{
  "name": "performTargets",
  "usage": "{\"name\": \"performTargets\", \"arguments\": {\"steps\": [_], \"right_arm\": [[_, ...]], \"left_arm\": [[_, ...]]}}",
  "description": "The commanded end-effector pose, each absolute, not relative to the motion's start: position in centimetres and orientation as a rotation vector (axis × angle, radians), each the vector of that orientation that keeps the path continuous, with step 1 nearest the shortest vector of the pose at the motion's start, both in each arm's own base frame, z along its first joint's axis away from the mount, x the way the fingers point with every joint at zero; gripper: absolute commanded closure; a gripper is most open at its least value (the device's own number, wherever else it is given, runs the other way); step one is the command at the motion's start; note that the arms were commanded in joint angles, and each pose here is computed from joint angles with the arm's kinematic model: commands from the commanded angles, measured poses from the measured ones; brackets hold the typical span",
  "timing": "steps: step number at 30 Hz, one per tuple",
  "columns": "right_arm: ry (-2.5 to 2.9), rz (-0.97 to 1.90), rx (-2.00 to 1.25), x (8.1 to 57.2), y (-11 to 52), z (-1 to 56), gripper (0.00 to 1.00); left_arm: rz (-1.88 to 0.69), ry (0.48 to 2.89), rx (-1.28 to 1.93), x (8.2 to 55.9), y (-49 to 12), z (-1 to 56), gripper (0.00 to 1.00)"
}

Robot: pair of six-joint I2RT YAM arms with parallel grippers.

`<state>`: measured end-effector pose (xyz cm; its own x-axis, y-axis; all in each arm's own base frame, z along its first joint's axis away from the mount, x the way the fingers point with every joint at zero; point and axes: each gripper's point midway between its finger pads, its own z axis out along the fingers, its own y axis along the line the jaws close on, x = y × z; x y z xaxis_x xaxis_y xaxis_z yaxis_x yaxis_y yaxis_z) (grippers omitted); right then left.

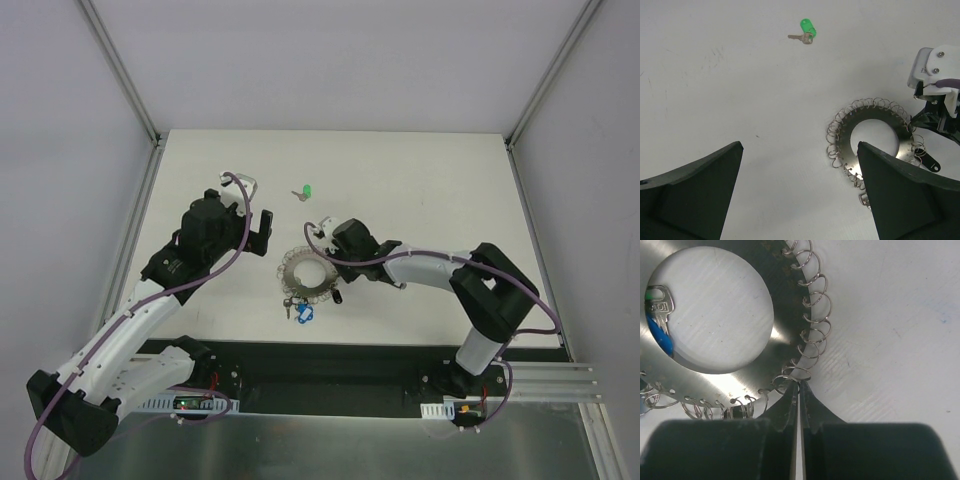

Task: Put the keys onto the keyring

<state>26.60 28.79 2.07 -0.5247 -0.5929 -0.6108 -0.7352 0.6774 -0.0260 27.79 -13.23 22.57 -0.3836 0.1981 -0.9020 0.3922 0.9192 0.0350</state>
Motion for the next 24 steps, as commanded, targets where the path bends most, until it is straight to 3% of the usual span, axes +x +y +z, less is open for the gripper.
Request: {"name": "performTargets", "arguments": {"steps": [1,16,24], "right_arm": [[2.197,0.262,-0.995,27.7,28.8,6.1,0.99],[1.9,0.178,-0.967,29.0,29.3,14.8,0.99],[1.805,0.279,-0.931,28.2,29.7,15.9,0.99]], "left_arm": [[-0.249,1.93,0.437,27.6,-13.5,23.7,0.01],[-0.355,1.875,0.484,26.6,-14.8,25.0,0.01],[-0.513,1.843,0.479,26.0,-17.0,24.0,0.03]]}}
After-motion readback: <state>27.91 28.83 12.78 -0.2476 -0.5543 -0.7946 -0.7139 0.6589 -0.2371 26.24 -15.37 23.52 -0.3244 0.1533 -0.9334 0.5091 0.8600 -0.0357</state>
